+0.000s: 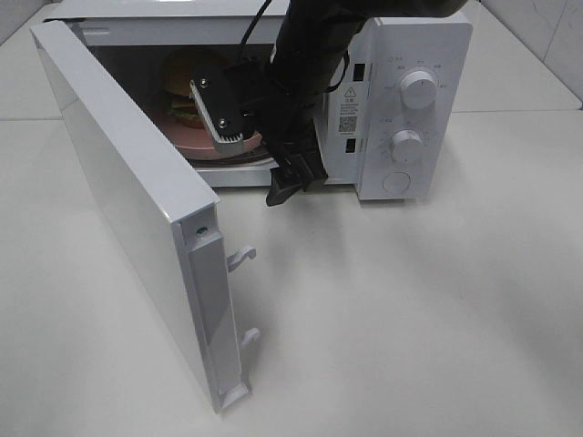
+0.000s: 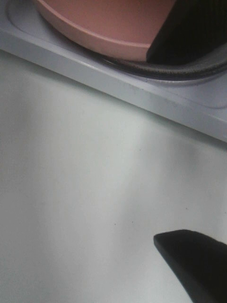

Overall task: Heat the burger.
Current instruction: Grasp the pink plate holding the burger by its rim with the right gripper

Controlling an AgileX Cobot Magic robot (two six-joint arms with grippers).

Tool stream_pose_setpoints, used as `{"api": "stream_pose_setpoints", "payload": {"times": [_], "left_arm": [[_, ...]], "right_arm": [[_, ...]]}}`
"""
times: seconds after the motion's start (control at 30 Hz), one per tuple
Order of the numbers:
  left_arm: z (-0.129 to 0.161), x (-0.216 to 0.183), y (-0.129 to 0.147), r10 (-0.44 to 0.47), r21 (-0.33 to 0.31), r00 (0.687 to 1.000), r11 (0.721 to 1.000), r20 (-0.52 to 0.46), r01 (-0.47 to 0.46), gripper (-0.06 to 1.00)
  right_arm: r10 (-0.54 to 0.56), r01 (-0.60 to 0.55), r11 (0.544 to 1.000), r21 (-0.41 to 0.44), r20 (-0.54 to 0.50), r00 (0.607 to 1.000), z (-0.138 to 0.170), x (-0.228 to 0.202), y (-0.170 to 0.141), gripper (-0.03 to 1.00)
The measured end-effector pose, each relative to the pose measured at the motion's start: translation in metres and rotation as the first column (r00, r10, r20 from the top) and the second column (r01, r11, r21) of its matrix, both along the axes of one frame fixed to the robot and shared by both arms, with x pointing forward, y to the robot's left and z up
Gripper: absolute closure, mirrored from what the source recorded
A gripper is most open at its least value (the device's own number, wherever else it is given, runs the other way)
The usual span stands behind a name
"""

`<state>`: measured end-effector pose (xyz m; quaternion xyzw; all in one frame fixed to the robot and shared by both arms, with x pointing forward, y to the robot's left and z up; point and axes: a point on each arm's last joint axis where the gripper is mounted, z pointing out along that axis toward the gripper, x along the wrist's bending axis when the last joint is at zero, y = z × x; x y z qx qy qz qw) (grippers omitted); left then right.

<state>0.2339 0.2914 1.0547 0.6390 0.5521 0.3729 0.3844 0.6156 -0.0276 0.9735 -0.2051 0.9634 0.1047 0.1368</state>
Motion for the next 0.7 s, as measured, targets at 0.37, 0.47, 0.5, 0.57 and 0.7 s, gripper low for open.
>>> {"api": "stream_pose_setpoints", "payload": {"times": [0.37, 0.47, 0.5, 0.57, 0.7], "left_arm": [[0.0, 0.0, 0.0, 0.0, 0.0, 1.0, 1.0, 0.0, 0.0, -0.04], [0.0, 0.0, 0.0, 0.0, 0.0, 1.0, 1.0, 0.0, 0.0, -0.04], [0.0, 0.0, 0.0, 0.0, 0.0, 1.0, 1.0, 0.0, 0.0, -0.04], [0.0, 0.0, 0.0, 0.0, 0.0, 1.0, 1.0, 0.0, 0.0, -0.04], [0.0, 0.0, 0.0, 0.0, 0.0, 1.0, 1.0, 0.0, 0.0, -0.04]], "right_arm": [[-0.042, 0.042, 0.999, 0.007, -0.007, 0.999, -0.011, 0.023, 0.016, 0.05], [-0.04, 0.04, 0.999, 0.002, -0.013, 0.999, -0.015, 0.026, 0.018, 0.05], [-0.04, 0.04, 0.999, 0.002, -0.013, 0.999, -0.015, 0.026, 0.018, 0.05], [-0.04, 0.04, 0.999, 0.0, -0.015, 0.999, -0.019, 0.029, 0.02, 0.06], [-0.039, 0.039, 0.999, 0.007, -0.006, 0.999, -0.021, 0.034, 0.024, 0.06]]}}
